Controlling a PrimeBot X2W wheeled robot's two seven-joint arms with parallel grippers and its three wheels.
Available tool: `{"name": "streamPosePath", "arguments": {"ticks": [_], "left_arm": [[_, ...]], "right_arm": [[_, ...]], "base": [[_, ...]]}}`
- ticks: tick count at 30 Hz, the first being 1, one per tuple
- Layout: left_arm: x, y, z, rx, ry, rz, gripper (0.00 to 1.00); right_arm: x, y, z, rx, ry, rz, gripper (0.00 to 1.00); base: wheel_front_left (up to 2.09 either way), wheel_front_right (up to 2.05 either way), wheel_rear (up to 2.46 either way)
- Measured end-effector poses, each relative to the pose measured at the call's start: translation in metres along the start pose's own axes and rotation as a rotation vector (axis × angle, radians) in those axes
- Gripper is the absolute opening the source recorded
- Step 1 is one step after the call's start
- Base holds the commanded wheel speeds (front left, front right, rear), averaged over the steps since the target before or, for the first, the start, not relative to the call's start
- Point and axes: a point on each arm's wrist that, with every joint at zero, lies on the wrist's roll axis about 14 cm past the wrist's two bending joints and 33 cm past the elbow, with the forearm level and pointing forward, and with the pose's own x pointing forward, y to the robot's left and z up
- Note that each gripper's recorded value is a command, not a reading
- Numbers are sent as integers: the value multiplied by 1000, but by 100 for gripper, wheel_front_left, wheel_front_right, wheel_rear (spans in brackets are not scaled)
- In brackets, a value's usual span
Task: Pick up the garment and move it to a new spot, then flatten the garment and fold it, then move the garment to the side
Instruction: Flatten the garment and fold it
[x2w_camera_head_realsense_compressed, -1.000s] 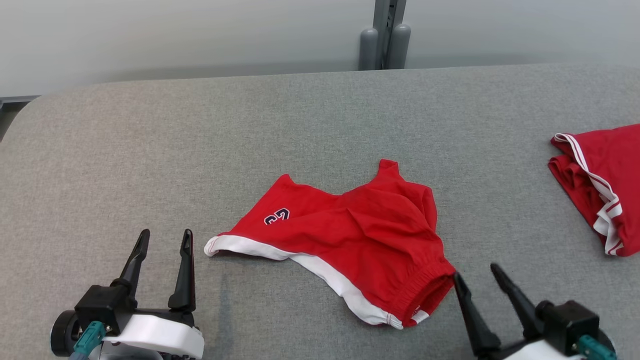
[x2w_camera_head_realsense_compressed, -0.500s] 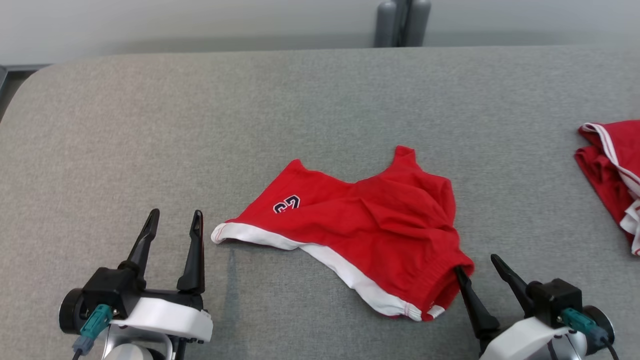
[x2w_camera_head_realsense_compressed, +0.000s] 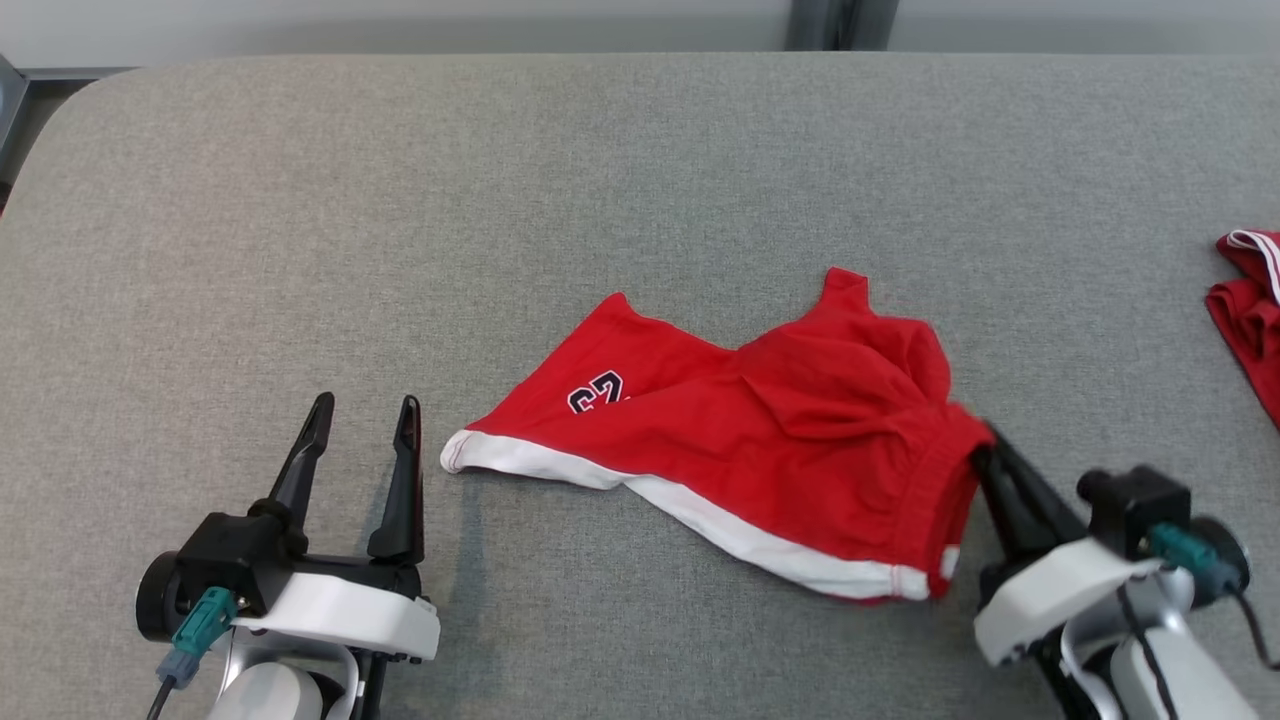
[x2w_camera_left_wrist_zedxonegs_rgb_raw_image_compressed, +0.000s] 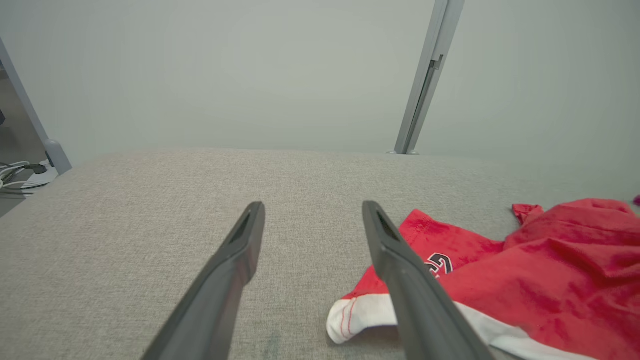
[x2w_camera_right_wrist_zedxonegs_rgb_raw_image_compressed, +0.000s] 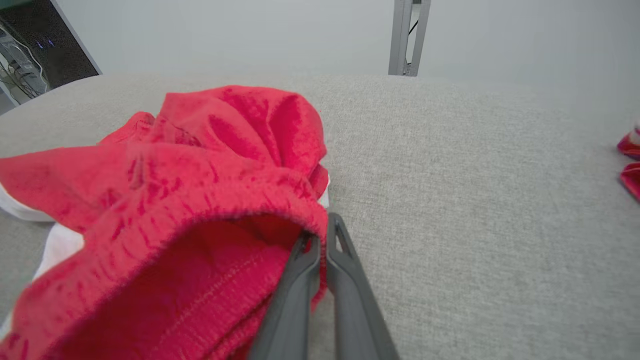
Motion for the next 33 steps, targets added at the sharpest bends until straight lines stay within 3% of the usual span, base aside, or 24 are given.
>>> {"name": "streamPosePath", "arguments": {"ticks": [8,16,17,18,19,33], "left_arm": [[7,-5,-1,-5,-4,-15,100],[11,-4,-4,-14,-2,-9,100],[11,-4,-3,-16,-4,-10,100],[11,-4,-3,-17,-6,-9,100],[11,-5,-2,-17,-10,-11,100],[6,-21,1,-13,-19,-72,100]], "right_arm": [[44,-23,47,-94,-107,13,0],[72,-30,51,-102,-104,29,0],[72,-29,49,-87,-100,28,18],[71,-28,48,-76,-104,29,48],[70,-28,48,-64,-110,26,100],[5,-51,43,6,-174,-94,100]], "base": [[0,0,0],[0,0,0],[0,0,0],[0,0,0],[0,0,0],[0,0,0]]}}
